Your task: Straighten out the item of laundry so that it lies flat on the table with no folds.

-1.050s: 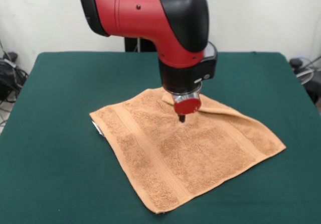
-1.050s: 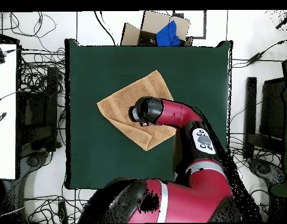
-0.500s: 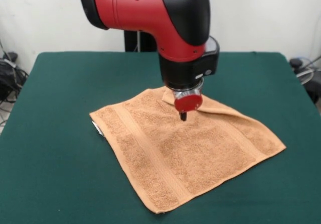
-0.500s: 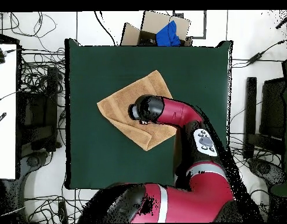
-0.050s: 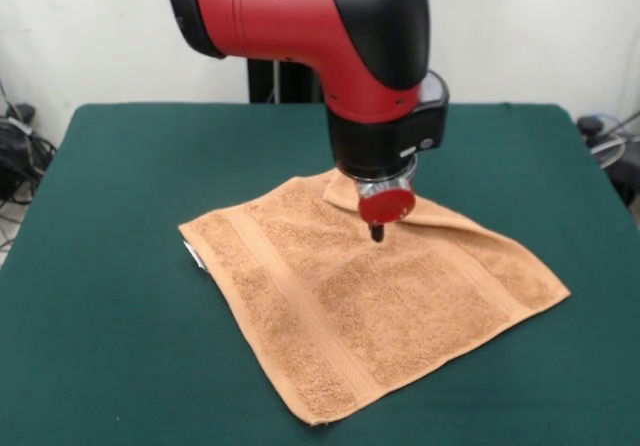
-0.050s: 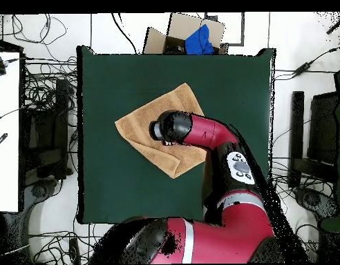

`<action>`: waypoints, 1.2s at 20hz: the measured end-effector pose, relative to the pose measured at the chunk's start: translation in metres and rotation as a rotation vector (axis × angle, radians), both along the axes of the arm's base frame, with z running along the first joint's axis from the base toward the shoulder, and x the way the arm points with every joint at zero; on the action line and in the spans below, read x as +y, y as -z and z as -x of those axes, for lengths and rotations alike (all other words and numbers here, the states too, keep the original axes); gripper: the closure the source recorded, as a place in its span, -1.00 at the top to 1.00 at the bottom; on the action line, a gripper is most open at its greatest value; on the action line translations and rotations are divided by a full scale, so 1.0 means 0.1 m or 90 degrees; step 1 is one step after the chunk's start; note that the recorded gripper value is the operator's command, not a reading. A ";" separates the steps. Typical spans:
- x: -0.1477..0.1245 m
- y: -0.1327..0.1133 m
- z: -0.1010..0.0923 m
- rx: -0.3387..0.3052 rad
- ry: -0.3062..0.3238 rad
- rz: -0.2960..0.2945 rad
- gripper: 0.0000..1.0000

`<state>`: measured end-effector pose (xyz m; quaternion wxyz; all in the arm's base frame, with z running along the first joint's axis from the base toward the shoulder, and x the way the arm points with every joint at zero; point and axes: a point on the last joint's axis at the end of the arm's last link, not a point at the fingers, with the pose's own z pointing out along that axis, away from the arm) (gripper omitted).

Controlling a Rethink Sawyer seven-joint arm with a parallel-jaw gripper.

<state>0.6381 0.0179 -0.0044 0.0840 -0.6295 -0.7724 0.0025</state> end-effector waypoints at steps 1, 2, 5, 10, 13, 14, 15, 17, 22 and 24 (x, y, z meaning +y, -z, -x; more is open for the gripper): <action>0.02 0.01 0.00 0.001 0.001 -0.001 -1.00; 0.05 0.02 0.00 0.002 0.001 -0.003 -1.00; 0.14 0.03 -0.01 0.002 -0.003 -0.006 -1.00; 0.28 0.06 -0.03 0.003 -0.010 -0.010 -1.00; 0.37 0.07 -0.02 0.006 -0.009 -0.015 -1.00; 0.39 0.07 -0.03 0.006 -0.006 -0.018 -1.00; 0.39 0.07 -0.04 0.005 -0.003 -0.019 -1.00; 0.40 0.06 -0.05 0.005 0.001 -0.022 -1.00; 0.44 0.00 -0.09 0.005 0.022 -0.038 -1.00; 0.49 -0.05 -0.11 0.004 0.034 -0.054 -1.00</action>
